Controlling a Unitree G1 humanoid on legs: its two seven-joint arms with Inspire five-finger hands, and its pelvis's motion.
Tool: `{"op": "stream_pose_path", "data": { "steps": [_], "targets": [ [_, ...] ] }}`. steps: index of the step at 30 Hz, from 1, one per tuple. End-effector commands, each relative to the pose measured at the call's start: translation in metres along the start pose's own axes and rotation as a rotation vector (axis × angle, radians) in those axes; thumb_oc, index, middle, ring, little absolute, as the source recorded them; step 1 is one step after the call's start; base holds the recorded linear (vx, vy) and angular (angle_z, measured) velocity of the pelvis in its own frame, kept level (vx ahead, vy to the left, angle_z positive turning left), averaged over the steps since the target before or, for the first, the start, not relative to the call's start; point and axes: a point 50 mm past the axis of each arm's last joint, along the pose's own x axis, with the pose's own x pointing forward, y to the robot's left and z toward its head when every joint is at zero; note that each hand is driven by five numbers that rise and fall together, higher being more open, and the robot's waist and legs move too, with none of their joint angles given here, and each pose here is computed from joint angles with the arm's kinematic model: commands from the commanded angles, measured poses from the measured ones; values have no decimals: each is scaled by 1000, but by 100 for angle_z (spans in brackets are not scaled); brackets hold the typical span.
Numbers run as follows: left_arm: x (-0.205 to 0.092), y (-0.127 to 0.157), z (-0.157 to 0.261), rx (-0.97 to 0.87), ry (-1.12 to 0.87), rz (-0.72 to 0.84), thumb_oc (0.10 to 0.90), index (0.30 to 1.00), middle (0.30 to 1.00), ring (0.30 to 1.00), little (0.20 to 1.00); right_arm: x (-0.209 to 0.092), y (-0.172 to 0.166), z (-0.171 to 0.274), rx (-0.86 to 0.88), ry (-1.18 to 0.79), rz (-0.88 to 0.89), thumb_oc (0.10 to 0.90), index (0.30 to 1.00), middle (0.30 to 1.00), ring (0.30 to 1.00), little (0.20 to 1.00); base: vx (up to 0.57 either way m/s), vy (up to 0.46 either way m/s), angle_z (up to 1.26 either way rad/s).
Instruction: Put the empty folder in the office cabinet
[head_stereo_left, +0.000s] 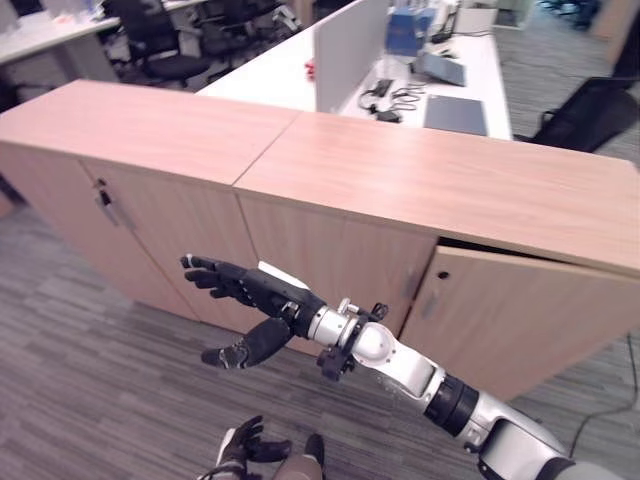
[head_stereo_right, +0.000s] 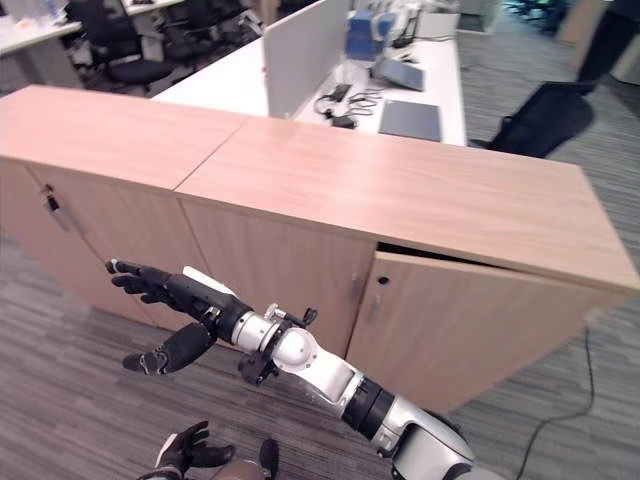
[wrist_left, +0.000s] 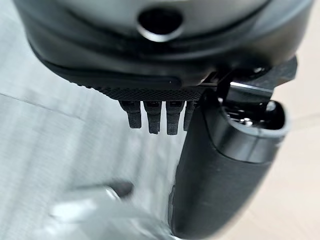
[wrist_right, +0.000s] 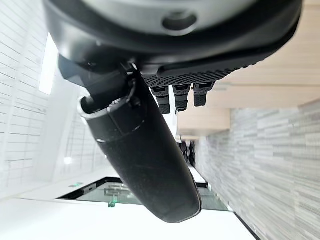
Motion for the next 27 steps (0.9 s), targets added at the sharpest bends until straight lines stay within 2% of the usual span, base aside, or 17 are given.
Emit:
{"op": "stream_pose_path", "data": {
  "steps": [1,6,7,8,9,10,11,12,14,16,18,19,20,23,27],
  "targets": [
    [-6,-3,-21,141,48,-45,800,900,900,900,900,-12,-41,14,-31,-86,-178,800,900,900,900,900,72,218,20],
    [1,-20,20,231,-96,-111,800,900,900,900,900,-82,-59,-75,-47,310,-390,800,900,900,900,900,110,214,1],
    [4,-16,41,239,-163,-103,800,900,900,900,900,-123,-61,-108,-14,468,-517,800,900,900,900,900,81,85,41],
    [4,-16,42,239,-164,-103,800,900,900,900,900,-123,-61,-108,-15,468,-518,800,900,900,900,900,125,27,37],
    [5,-10,53,227,-203,-88,800,900,900,900,900,-147,-62,-124,31,547,-603,800,900,900,900,900,52,-7,28],
    [5,-10,54,227,-203,-88,800,900,900,900,900,-147,-62,-124,31,547,-604,800,900,900,900,900,98,-31,38],
    [6,-4,60,211,-223,-77,800,900,900,900,900,-163,-63,-133,51,599,-659,800,900,900,900,900,97,-141,62],
    [7,6,76,178,-274,-52,800,900,900,900,900,-197,-62,-149,62,705,-779,800,900,900,900,900,141,-201,42],
    [8,9,83,158,-295,-43,800,900,900,900,900,-225,-53,-165,110,815,-869,800,900,900,900,900,132,-207,11],
    [7,8,83,122,-299,-47,800,900,900,900,900,-255,-31,-185,256,925,-983,800,900,900,900,900,101,-140,7],
    [7,8,83,123,-299,-47,800,900,900,900,900,-255,-31,-185,257,924,-984,800,900,900,900,900,35,-88,26],
    [7,6,80,84,-291,-43,800,900,900,900,900,-276,-17,-194,342,996,-1063,800,900,900,900,900,81,-196,1],
    [7,0,72,60,-263,-65,800,900,900,900,900,-289,-3,-200,379,1057,-1068,800,900,900,900,900,82,-196,-2],
    [5,-13,58,96,-224,-113,800,900,900,900,900,-307,4,-202,407,1110,-1102,800,900,900,900,900,61,-135,-10],
    [3,-25,49,166,-198,-163,800,900,900,900,900,-316,2,-201,411,1132,-1127,800,900,900,900,900,2,-77,-8]
  ]
}}
